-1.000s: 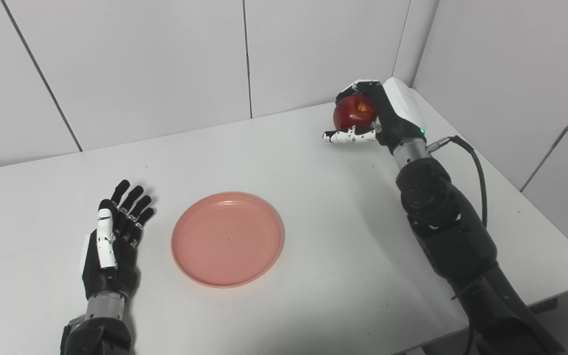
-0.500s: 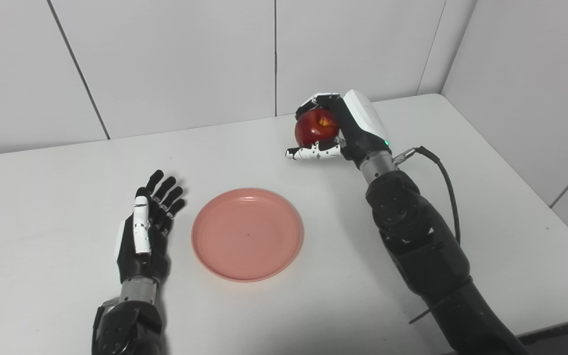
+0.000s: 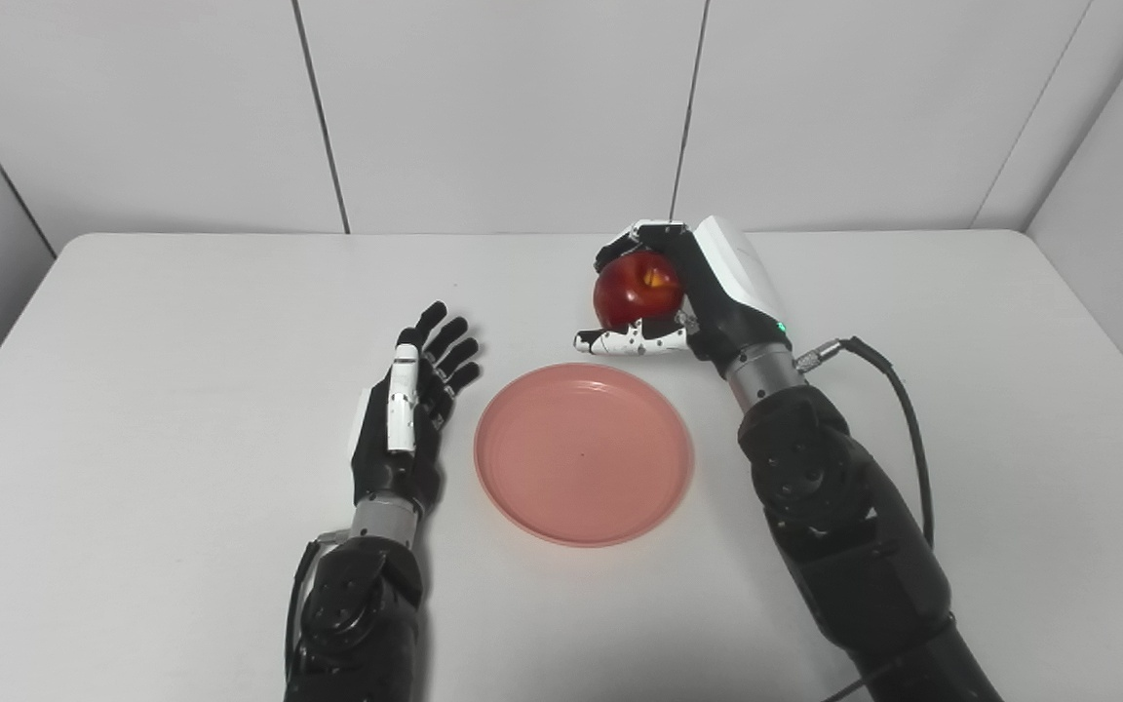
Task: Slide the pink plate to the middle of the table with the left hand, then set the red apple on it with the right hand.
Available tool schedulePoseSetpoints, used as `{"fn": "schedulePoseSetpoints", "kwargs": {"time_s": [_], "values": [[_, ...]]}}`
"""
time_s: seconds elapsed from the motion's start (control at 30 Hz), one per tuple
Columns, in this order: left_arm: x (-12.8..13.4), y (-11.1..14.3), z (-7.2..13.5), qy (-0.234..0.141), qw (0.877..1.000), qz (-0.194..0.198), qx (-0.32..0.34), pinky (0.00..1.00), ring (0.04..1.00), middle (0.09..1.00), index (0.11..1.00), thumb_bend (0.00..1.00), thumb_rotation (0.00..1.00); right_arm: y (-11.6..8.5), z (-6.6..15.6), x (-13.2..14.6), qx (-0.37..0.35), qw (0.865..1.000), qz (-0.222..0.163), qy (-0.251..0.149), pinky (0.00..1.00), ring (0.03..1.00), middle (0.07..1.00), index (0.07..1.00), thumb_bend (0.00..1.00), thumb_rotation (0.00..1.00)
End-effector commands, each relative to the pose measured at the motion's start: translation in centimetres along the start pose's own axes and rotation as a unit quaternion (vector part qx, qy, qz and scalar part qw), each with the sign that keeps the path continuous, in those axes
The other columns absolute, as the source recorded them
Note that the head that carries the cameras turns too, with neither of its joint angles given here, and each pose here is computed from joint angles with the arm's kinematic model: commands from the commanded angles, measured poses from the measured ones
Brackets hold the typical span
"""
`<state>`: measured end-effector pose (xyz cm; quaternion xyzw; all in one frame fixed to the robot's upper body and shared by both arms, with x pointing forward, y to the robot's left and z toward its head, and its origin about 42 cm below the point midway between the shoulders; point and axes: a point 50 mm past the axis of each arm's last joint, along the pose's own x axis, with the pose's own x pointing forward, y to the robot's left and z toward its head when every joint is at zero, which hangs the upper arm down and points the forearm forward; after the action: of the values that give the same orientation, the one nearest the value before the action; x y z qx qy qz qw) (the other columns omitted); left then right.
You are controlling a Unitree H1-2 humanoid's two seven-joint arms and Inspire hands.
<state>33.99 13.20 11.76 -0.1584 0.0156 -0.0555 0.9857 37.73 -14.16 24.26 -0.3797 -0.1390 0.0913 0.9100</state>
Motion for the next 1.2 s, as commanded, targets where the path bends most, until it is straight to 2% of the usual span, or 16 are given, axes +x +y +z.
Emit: {"fn": "schedulePoseSetpoints", "kwargs": {"time_s": [0.0, 0.47, 0.73, 0.87, 1.0, 1.17], "values": [[-0.5, -0.2, -1.5, 0.037, 0.999, 0.013, -0.005, 0.85, 0.857, 0.874, 0.870, 0.40, 1.00, -0.4, 1.8, 0.6, -0.004, 0.999, -0.007, -0.051, 0.30, 0.371, 0.436, 0.523, 0.53, 0.00], [-0.3, -0.7, -1.0, 0.028, 0.999, 0.030, -0.014, 0.83, 0.845, 0.857, 0.850, 0.39, 1.00, 3.6, 2.6, -0.7, 0.006, 0.997, 0.049, -0.058, 0.29, 0.365, 0.435, 0.521, 0.52, 0.00], [-0.3, -0.9, -0.7, 0.025, 0.999, 0.036, -0.014, 0.81, 0.837, 0.847, 0.842, 0.38, 1.00, 4.6, 2.3, -1.4, 0.012, 0.997, 0.062, -0.053, 0.27, 0.345, 0.421, 0.524, 0.52, 0.00], [-0.3, -0.7, -0.6, 0.025, 0.999, 0.037, -0.012, 0.81, 0.839, 0.846, 0.843, 0.38, 1.00, 5.0, 1.9, -1.8, 0.011, 0.996, 0.066, -0.051, 0.30, 0.388, 0.441, 0.516, 0.53, 0.00], [-0.3, -0.6, -0.5, 0.025, 0.999, 0.037, -0.009, 0.81, 0.836, 0.846, 0.844, 0.38, 1.00, 5.3, 1.3, -2.5, 0.009, 0.996, 0.072, -0.041, 0.23, 0.314, 0.414, 0.527, 0.52, 0.00], [-0.3, -0.7, -0.5, 0.025, 0.999, 0.039, -0.007, 0.81, 0.826, 0.840, 0.838, 0.38, 1.00, 5.6, 0.7, -3.1, 0.008, 0.996, 0.081, -0.028, 0.24, 0.328, 0.418, 0.528, 0.52, 0.00]]}}
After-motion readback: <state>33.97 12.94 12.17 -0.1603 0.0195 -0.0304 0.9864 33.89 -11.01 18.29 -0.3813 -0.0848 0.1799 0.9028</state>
